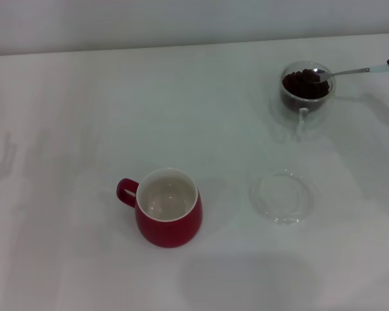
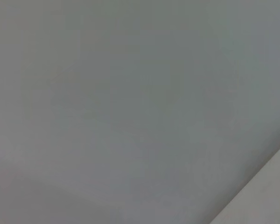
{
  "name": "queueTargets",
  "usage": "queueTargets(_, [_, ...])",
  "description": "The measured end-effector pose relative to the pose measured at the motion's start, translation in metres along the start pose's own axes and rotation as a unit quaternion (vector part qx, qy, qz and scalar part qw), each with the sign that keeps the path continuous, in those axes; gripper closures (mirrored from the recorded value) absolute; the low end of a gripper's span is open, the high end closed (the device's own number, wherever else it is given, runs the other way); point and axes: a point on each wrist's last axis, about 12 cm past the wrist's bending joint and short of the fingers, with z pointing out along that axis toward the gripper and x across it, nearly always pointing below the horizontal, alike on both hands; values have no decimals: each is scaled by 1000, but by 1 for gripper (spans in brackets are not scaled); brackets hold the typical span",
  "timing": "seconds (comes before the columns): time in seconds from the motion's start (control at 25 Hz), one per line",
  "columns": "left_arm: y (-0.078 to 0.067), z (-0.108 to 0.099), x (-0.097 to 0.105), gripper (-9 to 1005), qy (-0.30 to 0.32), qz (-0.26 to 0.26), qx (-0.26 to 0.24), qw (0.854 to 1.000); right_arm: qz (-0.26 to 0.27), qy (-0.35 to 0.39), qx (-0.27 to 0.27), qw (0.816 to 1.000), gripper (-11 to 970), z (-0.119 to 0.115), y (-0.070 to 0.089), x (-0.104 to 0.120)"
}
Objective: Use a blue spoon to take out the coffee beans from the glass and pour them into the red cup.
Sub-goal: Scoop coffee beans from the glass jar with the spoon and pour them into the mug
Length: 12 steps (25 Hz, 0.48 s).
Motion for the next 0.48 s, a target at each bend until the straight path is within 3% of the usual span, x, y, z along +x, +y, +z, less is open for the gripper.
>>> queueTargets(0.48, [3, 0, 0, 222, 0, 6, -1, 1000, 34, -16, -23, 999, 811, -9, 0, 8])
